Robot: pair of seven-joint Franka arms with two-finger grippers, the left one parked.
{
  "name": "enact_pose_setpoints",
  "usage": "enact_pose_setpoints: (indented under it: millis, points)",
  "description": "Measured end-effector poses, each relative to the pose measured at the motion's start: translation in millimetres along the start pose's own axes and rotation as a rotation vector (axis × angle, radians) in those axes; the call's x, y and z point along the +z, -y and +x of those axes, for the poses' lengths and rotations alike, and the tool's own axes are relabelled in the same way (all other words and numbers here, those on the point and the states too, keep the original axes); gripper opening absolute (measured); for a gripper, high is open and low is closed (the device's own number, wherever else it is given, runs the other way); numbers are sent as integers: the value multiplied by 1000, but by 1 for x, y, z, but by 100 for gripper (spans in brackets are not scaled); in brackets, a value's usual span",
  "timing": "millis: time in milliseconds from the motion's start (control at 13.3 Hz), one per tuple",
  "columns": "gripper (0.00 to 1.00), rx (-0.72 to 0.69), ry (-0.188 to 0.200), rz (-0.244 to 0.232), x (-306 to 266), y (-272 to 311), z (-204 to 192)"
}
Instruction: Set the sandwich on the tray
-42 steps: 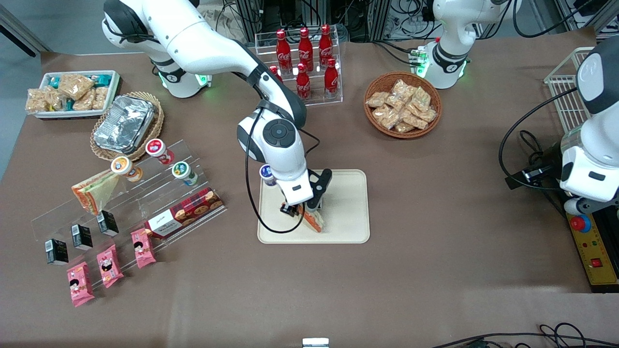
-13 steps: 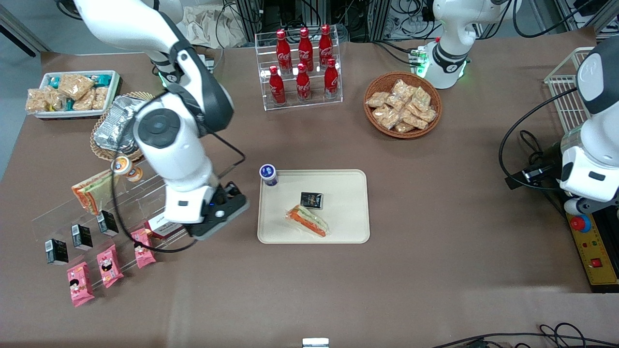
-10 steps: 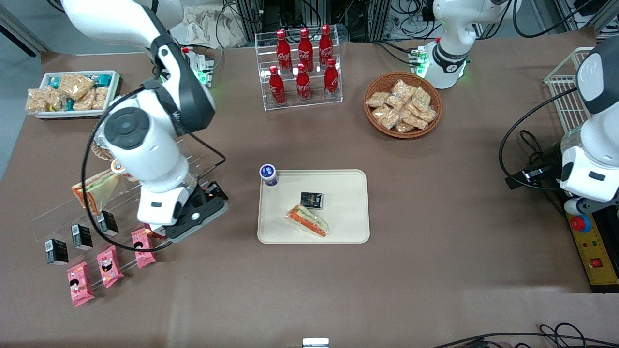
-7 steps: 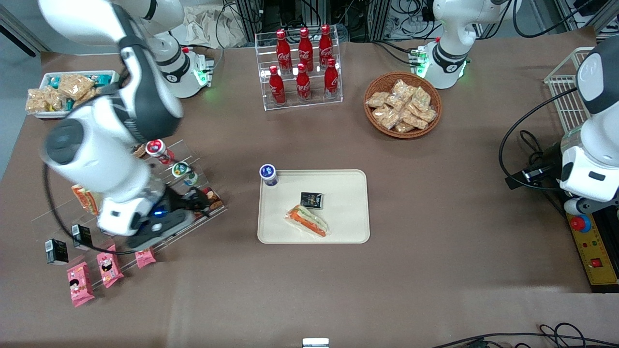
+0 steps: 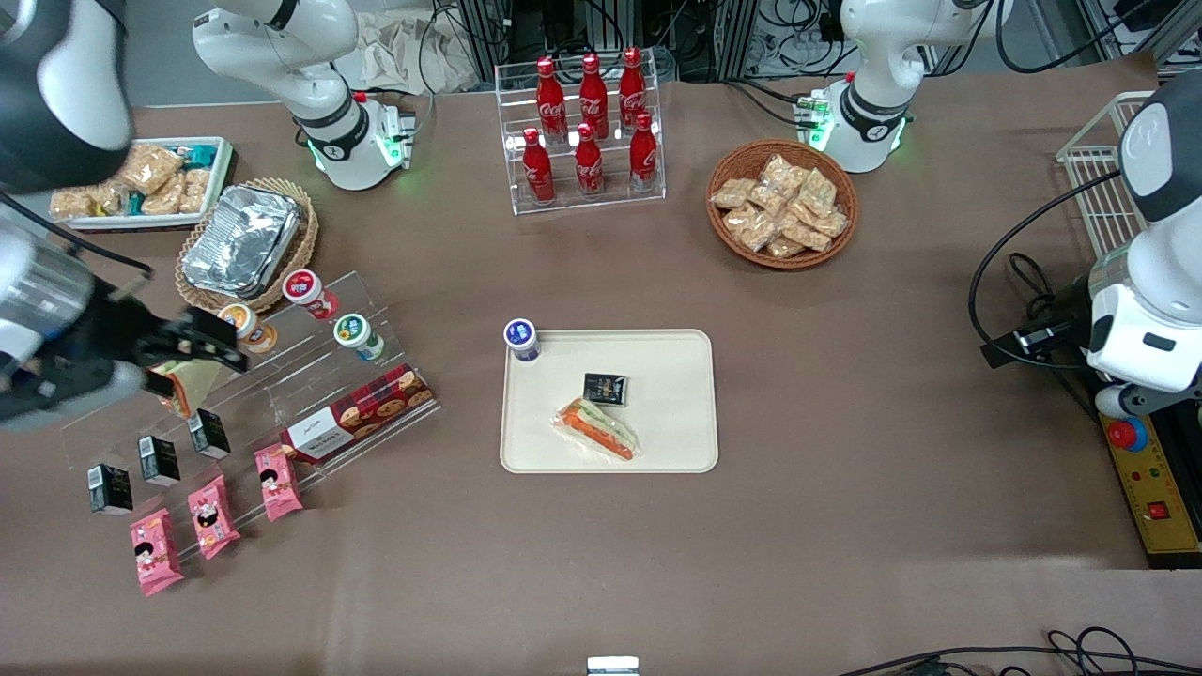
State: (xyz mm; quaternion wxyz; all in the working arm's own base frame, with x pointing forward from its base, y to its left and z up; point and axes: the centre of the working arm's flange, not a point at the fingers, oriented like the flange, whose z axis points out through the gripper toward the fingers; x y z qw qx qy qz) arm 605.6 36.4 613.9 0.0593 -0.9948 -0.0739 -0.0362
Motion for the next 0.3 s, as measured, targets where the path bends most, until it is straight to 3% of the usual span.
enact_pose_setpoints:
  millis: [300]
  points:
    - [97,184,59,-122,-15,5,-20]
